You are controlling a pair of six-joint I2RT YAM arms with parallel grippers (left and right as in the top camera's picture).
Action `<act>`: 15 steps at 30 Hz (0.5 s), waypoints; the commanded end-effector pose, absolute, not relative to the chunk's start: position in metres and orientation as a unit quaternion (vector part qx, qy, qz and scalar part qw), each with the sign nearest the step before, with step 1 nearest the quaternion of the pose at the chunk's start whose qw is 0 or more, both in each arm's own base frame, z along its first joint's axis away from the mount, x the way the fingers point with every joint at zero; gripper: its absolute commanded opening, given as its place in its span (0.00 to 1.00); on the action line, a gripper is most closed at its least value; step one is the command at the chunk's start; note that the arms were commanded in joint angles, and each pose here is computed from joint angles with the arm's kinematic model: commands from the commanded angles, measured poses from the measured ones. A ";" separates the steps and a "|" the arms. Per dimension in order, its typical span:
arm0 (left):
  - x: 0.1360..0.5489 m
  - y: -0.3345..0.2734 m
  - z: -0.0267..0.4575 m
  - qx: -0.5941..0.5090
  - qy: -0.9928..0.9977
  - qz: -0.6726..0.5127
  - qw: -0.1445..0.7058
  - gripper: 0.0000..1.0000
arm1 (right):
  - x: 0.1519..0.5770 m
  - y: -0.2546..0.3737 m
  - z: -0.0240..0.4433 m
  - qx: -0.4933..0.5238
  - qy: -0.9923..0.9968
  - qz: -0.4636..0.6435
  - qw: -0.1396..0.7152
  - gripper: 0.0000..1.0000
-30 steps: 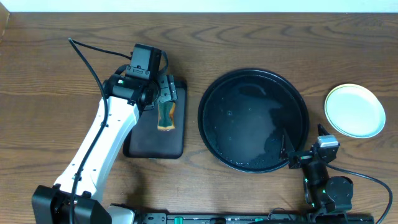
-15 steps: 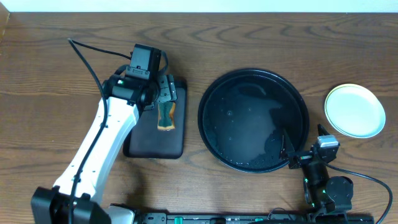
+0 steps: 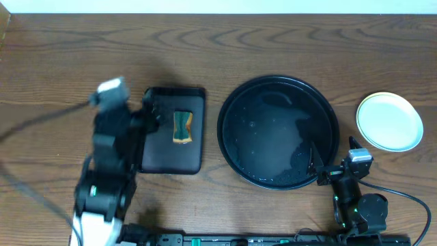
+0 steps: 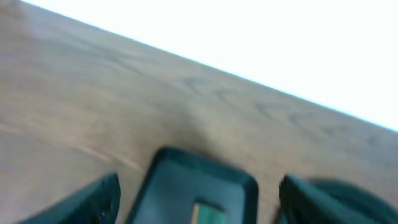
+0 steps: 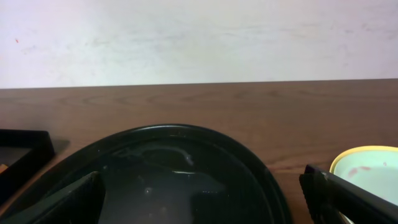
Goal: Clean dirty plates on tray and stack at the side
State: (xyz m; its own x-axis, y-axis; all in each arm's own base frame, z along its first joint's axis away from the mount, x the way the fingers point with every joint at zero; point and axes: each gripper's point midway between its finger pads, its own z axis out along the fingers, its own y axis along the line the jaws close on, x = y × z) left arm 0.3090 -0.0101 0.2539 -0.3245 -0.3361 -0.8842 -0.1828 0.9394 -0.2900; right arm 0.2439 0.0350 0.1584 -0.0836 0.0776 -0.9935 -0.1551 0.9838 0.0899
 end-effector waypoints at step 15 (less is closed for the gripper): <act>0.236 0.033 0.201 -0.197 0.690 -0.066 0.693 0.82 | 0.244 0.032 0.158 -0.026 0.731 0.077 0.678 0.99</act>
State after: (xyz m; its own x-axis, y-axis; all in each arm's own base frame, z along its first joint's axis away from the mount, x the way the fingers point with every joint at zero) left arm 0.2375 0.0316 0.2073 0.0201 -0.3752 -0.9267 -0.1852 0.9095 -0.3722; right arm 0.2440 0.0343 0.1585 -0.0829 0.0778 -0.9935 -0.1513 0.9844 0.0897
